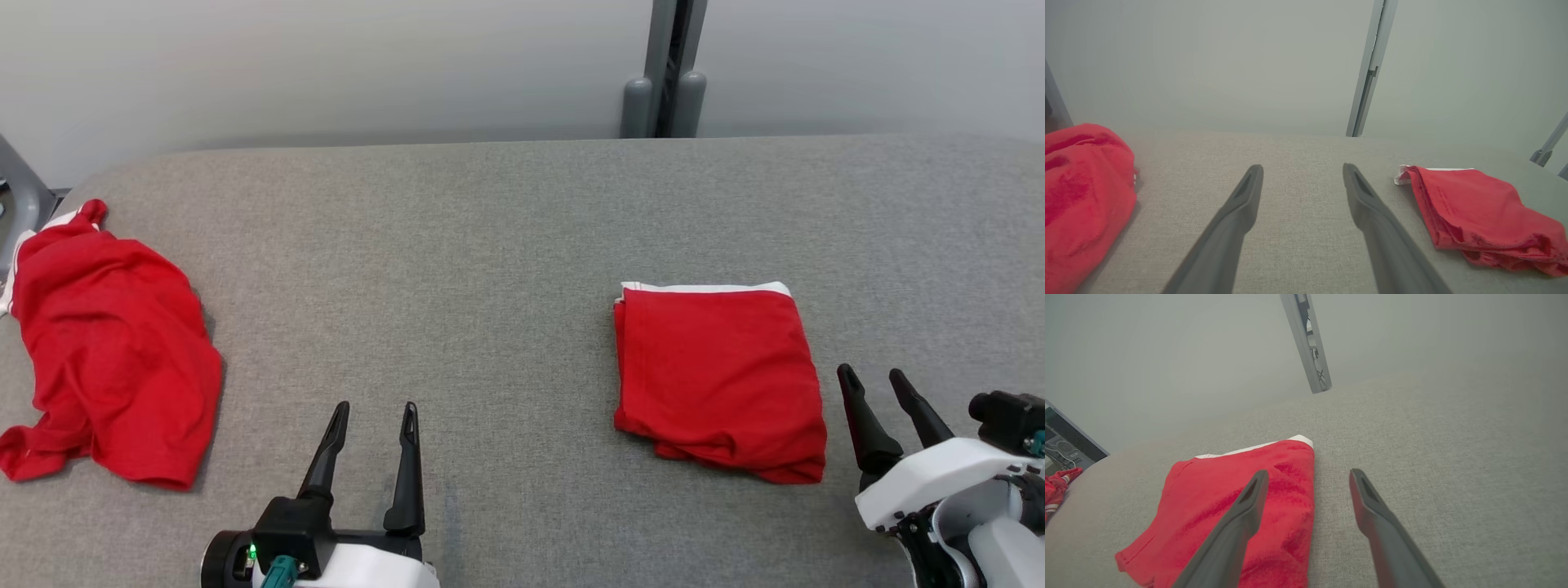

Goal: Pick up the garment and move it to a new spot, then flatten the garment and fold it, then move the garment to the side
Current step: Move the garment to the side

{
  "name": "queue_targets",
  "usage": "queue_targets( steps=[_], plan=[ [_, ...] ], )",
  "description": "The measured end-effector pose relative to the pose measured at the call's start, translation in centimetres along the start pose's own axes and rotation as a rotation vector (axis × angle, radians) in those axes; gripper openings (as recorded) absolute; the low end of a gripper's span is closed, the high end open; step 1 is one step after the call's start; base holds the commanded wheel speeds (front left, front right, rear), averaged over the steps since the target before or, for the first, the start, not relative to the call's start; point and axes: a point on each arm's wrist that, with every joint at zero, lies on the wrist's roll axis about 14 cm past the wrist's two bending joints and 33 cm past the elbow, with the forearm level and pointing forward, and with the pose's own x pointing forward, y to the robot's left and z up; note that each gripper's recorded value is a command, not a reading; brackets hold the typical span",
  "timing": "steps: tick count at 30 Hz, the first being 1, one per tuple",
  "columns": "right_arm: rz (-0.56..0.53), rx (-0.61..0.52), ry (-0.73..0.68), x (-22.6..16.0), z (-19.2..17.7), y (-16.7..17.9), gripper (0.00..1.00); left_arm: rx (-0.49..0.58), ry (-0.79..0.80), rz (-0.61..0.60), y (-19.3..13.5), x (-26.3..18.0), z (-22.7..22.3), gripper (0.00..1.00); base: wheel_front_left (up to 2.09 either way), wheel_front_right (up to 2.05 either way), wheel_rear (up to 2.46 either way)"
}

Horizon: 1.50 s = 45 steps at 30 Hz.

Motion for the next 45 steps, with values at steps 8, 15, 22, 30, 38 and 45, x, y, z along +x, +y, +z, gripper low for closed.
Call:
queue_targets(
  steps=[8, 15, 22, 30, 38, 45],
  plan=[
    [0.020, 0.122, 0.222, 2.2, -3.7, 0.2, 1.00, 0.012, 0.018, 0.041, 1.3, 0.0, -0.5, 1.00, 0.00, 0.00, 0.00],
    [0.038, 0.181, 0.369, 3.2, -6.1, 0.9, 1.00, 0.017, 0.023, 0.065, 1.9, -0.1, -0.6, 1.00, 0.00, 0.00, 0.00],
    [0.088, 0.206, 0.439, 3.8, -7.2, 2.8, 0.45, 0.021, 0.025, 0.073, 2.2, -0.1, -0.7, 1.00, 0.00, 0.00, 0.00],
    [0.122, 0.092, 0.434, 3.5, -7.3, 2.8, 0.00, 0.030, 0.023, 0.061, 1.8, -0.1, -0.7, 1.00, 0.00, 0.00, 0.00],
    [0.104, -0.139, 0.368, 2.9, -4.5, -1.5, 0.00, 0.045, 0.010, -0.082, -2.2, 1.7, -0.6, 1.00, 0.00, 0.00, 0.00],
    [0.074, -0.332, 0.352, 3.9, -1.3, -6.7, 0.00, 0.077, -0.029, -0.281, -7.7, 5.4, -0.5, 1.00, 0.00, 0.00, 0.00]
  ],
)
